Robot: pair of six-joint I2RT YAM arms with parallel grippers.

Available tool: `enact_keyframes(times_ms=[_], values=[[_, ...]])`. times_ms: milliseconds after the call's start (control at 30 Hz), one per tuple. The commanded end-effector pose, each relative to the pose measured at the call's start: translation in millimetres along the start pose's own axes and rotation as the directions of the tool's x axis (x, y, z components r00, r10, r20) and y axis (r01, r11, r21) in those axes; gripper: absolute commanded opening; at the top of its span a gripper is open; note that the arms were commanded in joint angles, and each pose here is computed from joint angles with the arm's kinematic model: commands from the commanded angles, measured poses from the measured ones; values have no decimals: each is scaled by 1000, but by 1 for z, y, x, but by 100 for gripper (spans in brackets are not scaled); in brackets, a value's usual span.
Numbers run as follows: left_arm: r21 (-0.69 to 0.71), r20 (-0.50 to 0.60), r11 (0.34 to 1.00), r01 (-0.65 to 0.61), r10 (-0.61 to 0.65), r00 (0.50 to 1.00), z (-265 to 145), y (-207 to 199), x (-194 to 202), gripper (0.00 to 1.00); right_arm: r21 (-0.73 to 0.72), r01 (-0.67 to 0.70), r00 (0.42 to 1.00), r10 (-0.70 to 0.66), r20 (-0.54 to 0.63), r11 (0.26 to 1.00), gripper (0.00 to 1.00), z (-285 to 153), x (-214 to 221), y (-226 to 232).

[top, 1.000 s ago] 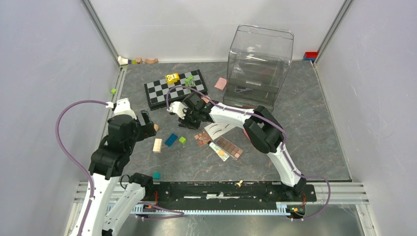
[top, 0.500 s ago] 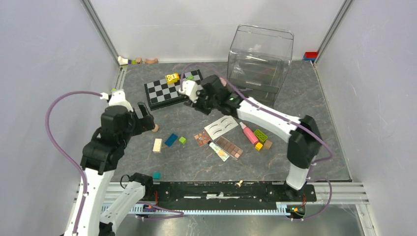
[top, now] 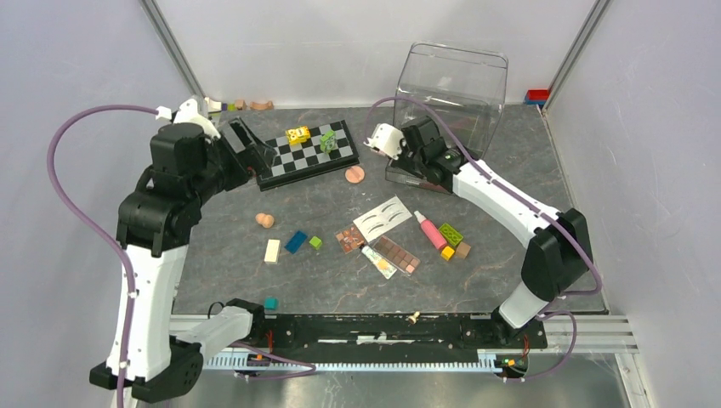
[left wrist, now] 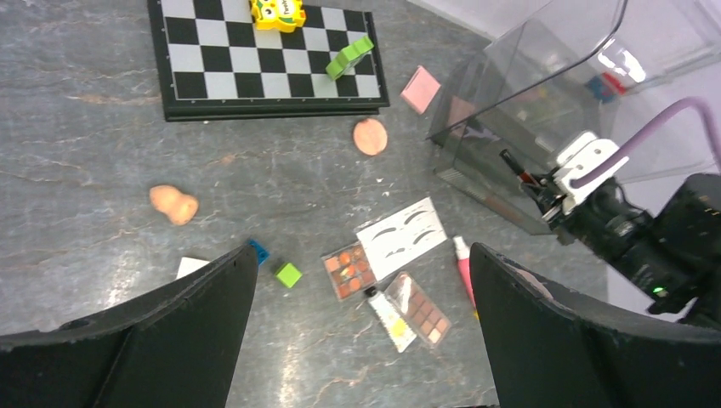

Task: Organize the makeup
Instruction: Place the makeup in the drawer.

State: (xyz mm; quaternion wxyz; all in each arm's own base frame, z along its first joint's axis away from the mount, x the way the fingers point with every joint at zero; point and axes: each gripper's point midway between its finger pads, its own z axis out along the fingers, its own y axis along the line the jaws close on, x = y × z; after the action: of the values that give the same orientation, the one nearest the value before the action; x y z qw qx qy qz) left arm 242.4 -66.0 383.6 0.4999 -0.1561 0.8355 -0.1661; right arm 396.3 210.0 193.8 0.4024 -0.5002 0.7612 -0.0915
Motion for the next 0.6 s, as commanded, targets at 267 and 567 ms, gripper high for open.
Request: enact_keyframes(times_ms=[267,567], values=[[35,111,992,118,-121,986,-28,-19,-44,100,21,17,994,-15,-112,1000,15,39,56,-21],[77,179,964,254,-264,948,-48,-31,-72,100,36,2,985,4,-170,999,22,62,84,-11]])
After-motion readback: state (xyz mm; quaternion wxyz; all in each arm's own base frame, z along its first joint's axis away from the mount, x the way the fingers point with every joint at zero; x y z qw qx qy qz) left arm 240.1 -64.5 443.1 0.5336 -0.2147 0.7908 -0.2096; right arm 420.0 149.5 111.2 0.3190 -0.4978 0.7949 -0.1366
